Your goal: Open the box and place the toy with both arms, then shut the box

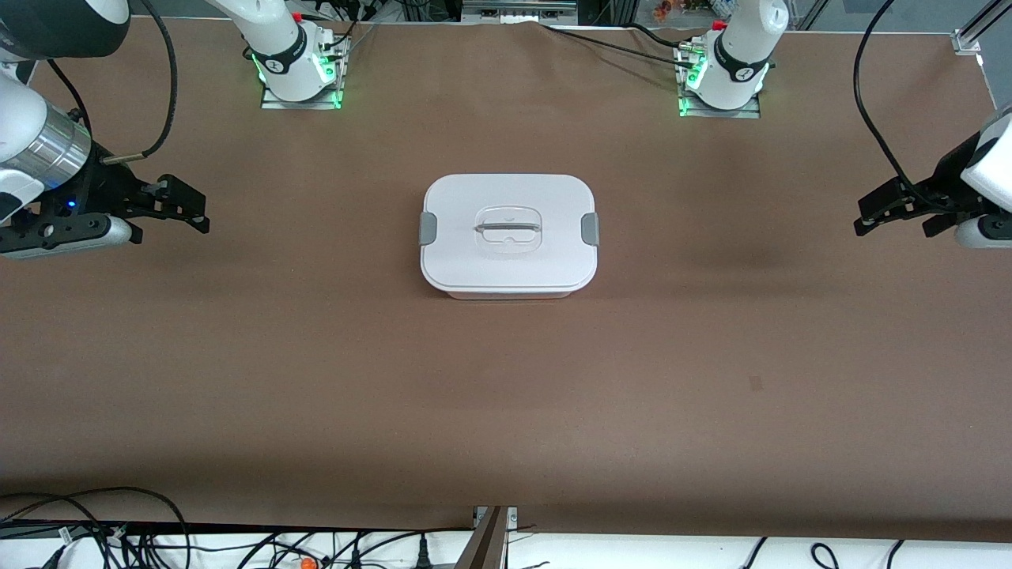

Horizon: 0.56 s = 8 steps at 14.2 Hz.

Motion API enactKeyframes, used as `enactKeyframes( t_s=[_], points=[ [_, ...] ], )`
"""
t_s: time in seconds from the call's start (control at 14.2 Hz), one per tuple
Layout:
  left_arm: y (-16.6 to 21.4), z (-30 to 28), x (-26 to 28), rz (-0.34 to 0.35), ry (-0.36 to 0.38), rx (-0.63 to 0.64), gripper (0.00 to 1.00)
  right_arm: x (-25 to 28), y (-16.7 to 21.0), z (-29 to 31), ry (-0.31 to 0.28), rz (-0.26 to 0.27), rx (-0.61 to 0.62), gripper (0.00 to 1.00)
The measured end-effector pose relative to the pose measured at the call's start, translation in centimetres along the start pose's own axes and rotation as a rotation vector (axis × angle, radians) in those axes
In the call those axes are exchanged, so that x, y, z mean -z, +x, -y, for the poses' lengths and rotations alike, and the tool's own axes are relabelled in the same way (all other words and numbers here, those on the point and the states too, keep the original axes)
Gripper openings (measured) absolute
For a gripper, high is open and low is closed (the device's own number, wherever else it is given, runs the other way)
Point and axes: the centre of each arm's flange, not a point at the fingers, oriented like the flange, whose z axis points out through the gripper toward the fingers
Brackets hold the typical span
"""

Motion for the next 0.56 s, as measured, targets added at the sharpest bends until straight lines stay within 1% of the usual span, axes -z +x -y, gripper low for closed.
enactKeyframes(
  t_s=[0.21, 0.56],
  points=[
    [-0.65, 1.25, -0.03, 0.020, 0.002, 0.084, 1.00, 0.00, 0.00, 0.02, 0.000, 0.000, 0.000, 1.00],
    [-0.85, 0.50, -0.13, 0.033, 0.003, 0.084, 1.00, 0.00, 0.01, 0.02, 0.000, -0.001, 0.000, 1.00]
  ],
)
